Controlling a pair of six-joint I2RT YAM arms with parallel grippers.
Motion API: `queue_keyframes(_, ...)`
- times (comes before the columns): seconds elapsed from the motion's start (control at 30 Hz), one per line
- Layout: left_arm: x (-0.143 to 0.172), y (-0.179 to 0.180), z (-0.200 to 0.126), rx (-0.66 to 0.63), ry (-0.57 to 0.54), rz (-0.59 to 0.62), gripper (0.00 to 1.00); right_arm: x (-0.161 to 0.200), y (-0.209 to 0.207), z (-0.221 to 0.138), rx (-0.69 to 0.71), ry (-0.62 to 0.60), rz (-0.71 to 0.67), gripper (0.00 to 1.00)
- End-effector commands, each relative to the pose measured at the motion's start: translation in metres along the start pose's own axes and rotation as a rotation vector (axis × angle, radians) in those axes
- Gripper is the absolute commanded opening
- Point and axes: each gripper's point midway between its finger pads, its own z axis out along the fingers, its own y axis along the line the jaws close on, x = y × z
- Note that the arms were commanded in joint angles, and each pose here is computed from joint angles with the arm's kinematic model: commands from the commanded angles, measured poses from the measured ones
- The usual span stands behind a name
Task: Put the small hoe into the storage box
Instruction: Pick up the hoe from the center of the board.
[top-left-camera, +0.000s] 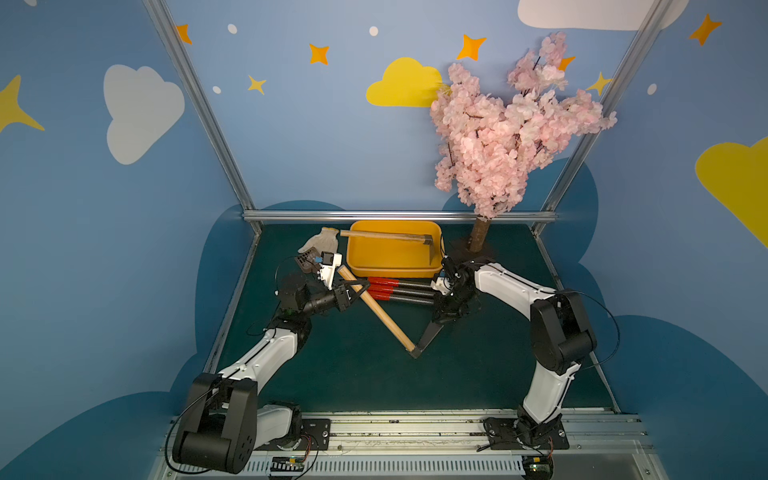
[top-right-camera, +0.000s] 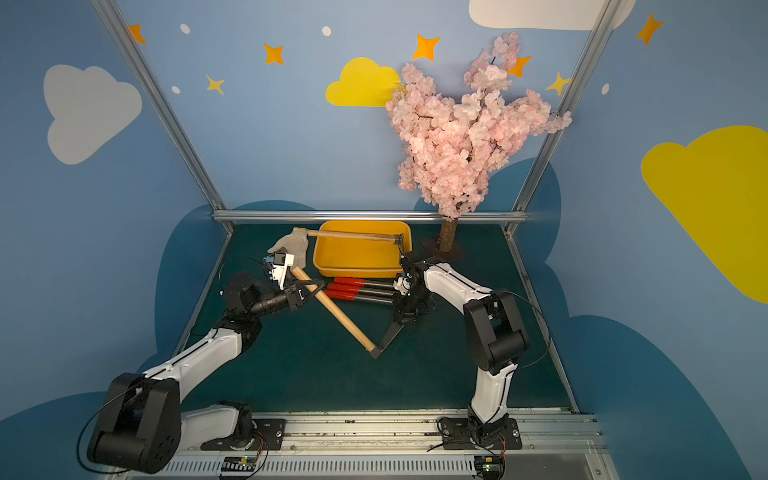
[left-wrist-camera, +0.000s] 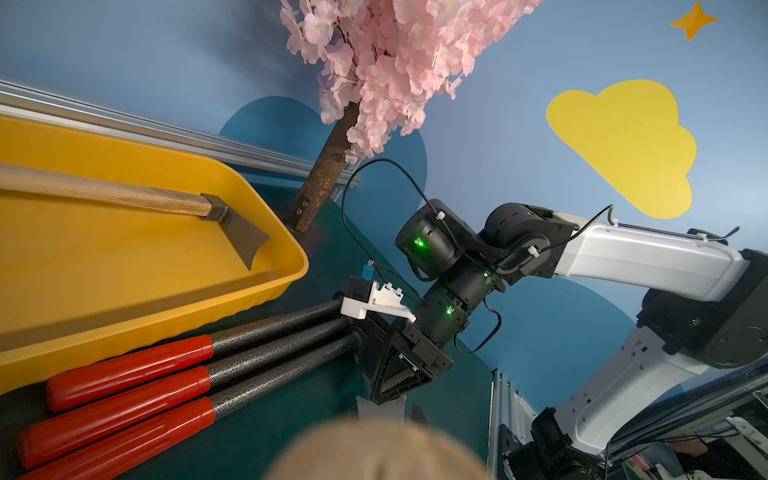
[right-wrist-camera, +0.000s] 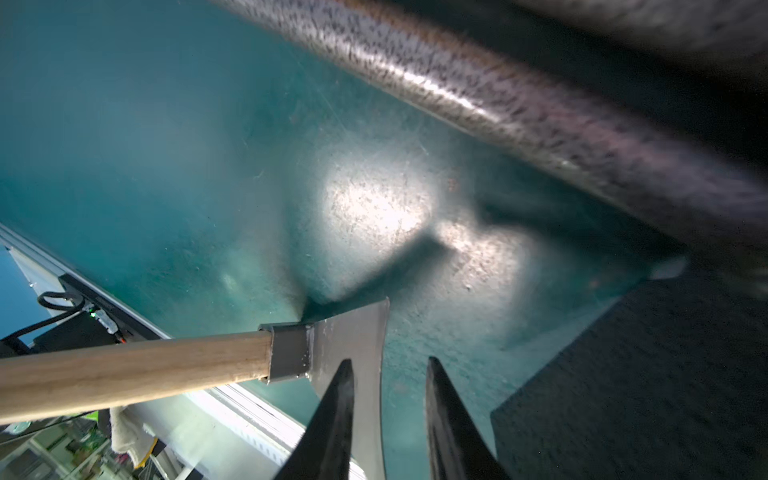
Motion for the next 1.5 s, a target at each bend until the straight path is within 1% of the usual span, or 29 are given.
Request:
queue_keyframes(0.0,-0.006,0.008,-0.001,-0.035,-0.020,0.120,0.03,0.006,0.005,0.006,-0.029,0.039,-0.005,0.30)
queue_keyframes(0.13,-0.006,0.010,-0.001,-0.039,-0.022,0.120,0.03,0.010,0.012,0.014,-0.059,0.064,-0.007,0.27)
queue_keyframes(0.27,-0.005,0.011,-0.002,-0.045,-0.025,0.119,0.03,0.014,0.019,0.025,-0.087,0.095,-0.008,0.17)
queue_keyframes(0.43,-0.004,0.012,-0.002,-0.054,-0.027,0.121,0.03,0.019,0.025,0.032,-0.101,0.116,-0.016,0.11)
queue_keyframes(0.6,-0.003,0.014,-0.003,-0.061,-0.030,0.120,0.03,0.020,0.027,0.034,-0.109,0.119,-0.013,0.00)
queue_keyframes(0.77,-0.003,0.015,-0.004,-0.072,-0.035,0.122,0.03,0.020,0.028,0.031,-0.115,0.110,-0.014,0.00)
queue_keyframes(0.8,-0.002,0.016,-0.004,-0.078,-0.035,0.119,0.05,0.019,0.029,0.030,-0.115,0.106,-0.014,0.00)
queue_keyframes(0.83,-0.003,0.017,-0.005,-0.087,-0.037,0.117,0.09,0.019,0.029,0.029,-0.117,0.099,-0.015,0.00)
queue_keyframes(0.93,-0.004,0.019,-0.006,-0.109,-0.043,0.111,0.34,0.014,0.028,0.021,-0.110,0.061,-0.007,0.00)
queue_keyframes(1.03,-0.006,0.024,-0.008,-0.146,-0.055,0.090,0.51,0.005,0.025,0.009,-0.110,0.003,0.006,0.00)
queue_keyframes(1.23,-0.010,0.034,-0.014,-0.202,-0.076,0.054,0.61,-0.012,0.024,-0.018,-0.108,-0.108,0.006,0.00)
queue_keyframes(1.3,-0.013,0.040,-0.019,-0.244,-0.089,0.038,0.74,-0.017,0.022,-0.029,-0.102,-0.143,0.006,0.00)
queue_keyframes(1.4,-0.017,0.051,-0.031,-0.330,-0.109,0.009,0.77,-0.025,0.018,-0.046,-0.070,-0.201,-0.001,0.00)
queue_keyframes(1.47,-0.021,0.061,-0.043,-0.413,-0.133,-0.016,0.78,-0.030,0.015,-0.057,-0.036,-0.236,-0.010,0.00)
